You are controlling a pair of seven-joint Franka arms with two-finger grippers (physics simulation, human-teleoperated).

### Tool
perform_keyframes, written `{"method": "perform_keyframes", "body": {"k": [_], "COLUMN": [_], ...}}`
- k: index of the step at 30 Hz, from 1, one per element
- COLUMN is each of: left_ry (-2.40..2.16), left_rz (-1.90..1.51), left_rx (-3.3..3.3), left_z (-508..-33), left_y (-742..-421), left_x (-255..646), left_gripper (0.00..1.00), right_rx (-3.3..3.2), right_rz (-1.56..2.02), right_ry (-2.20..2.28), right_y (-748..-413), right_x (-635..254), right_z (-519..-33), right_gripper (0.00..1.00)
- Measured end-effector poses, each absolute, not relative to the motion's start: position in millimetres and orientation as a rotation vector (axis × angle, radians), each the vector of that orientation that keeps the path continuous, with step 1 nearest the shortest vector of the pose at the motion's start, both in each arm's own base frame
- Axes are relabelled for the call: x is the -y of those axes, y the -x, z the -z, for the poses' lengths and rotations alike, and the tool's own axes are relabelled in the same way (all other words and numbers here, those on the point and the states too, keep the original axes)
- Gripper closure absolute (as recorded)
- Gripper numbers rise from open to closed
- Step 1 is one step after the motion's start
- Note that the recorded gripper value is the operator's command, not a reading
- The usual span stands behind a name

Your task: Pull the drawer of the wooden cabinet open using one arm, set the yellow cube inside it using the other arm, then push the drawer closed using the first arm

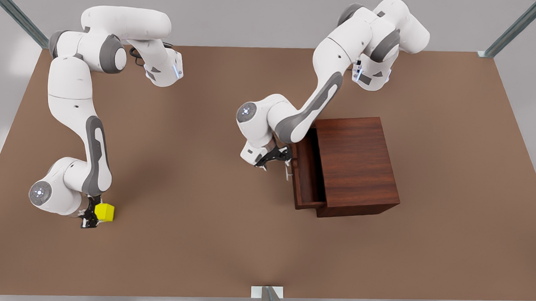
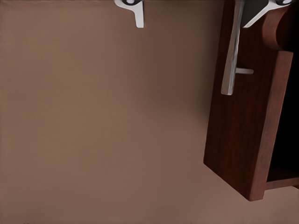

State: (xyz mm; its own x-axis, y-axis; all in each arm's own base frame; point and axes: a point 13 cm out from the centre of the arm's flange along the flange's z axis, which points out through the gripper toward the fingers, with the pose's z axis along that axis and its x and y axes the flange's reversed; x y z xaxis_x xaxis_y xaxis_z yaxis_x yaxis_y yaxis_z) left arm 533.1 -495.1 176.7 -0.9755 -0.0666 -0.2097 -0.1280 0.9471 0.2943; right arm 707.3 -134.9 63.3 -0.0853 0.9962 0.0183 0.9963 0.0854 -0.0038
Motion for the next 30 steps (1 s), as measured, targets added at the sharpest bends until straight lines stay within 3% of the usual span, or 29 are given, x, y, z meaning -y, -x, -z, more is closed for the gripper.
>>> {"method": "perform_keyframes", "body": {"k": [8,11,20,22,24,26,28,30], "left_ry": [0.146,0.151,0.174,0.227,0.317,0.448,0.714,0.941], "left_rz": [-0.449,-0.436,-0.451,-0.394,-0.304,-0.296,-0.293,-0.294], "left_rx": [-2.888,-2.879,-2.876,-2.886,-2.906,-2.951,-3.000,-3.079], "left_z": [-177,-179,-193,-258,-362,-426,-467,-462], "left_y": [-530,-531,-524,-524,-520,-531,-575,-591], "left_x": [507,514,514,514,492,425,290,160], "left_gripper": [0.00,0.00,0.00,0.00,0.00,0.00,0.00,0.00], "right_rx": [2.355,2.387,2.405,2.414,2.412,2.422,2.457,2.501], "right_rz": [0.115,0.172,0.180,0.176,0.168,0.165,0.175,0.181], "right_ry": [2.097,2.085,2.034,2.017,2.006,1.982,1.942,1.883], "right_y": [-728,-738,-728,-726,-724,-724,-729,-732], "right_x": [106,90,71,63,60,47,18,-29], "right_z": [-117,-161,-236,-244,-246,-250,-265,-281], "right_gripper": [0.31,0.31,0.31,0.31,0.30,0.30,0.30,0.30]}}
